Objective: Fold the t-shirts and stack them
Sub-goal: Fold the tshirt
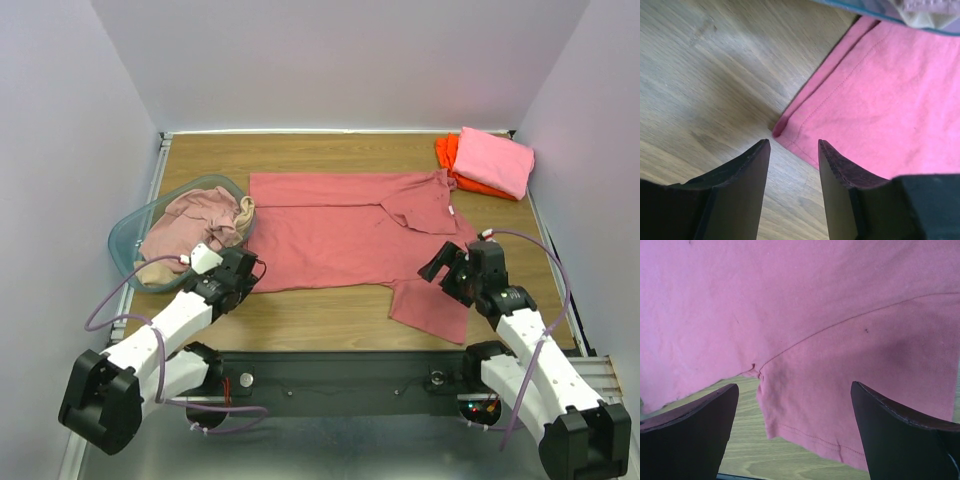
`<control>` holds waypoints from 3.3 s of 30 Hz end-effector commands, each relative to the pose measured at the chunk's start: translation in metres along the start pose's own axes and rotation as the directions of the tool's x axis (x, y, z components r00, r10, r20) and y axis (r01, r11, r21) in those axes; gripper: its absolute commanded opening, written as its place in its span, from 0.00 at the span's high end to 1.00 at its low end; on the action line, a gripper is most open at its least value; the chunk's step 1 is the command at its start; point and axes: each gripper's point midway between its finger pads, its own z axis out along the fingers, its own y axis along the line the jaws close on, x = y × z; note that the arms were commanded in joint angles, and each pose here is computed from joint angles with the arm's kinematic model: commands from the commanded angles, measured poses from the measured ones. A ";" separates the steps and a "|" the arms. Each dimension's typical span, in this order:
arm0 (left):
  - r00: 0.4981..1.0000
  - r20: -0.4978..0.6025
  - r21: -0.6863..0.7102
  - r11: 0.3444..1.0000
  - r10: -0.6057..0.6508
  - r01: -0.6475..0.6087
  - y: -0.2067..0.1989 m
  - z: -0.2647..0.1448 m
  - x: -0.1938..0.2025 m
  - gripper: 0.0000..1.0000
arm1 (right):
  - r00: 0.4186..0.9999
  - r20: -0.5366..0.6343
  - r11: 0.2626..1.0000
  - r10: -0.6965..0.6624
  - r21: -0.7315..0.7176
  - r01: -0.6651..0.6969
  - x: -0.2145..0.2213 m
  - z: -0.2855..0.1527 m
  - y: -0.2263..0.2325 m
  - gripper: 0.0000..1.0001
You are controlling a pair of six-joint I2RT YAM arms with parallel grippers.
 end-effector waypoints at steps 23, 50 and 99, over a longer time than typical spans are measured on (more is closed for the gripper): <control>0.992 -0.076 -0.015 0.995 0.101 -0.102 -0.003 0.032 0.015 1.00 | 0.989 0.080 0.989 0.124 0.067 -0.130 -0.015 -0.019 -0.005 0.00; 0.997 -0.016 0.071 0.995 0.074 -0.072 -0.013 0.023 0.003 1.00 | 0.951 0.127 0.808 0.283 0.502 -0.307 0.009 -0.041 -0.082 0.11; 0.995 -0.018 -0.003 0.995 0.096 -0.096 -0.017 0.026 -0.005 1.00 | 0.971 0.174 0.899 0.165 0.378 -0.220 -0.026 -0.004 -0.058 0.56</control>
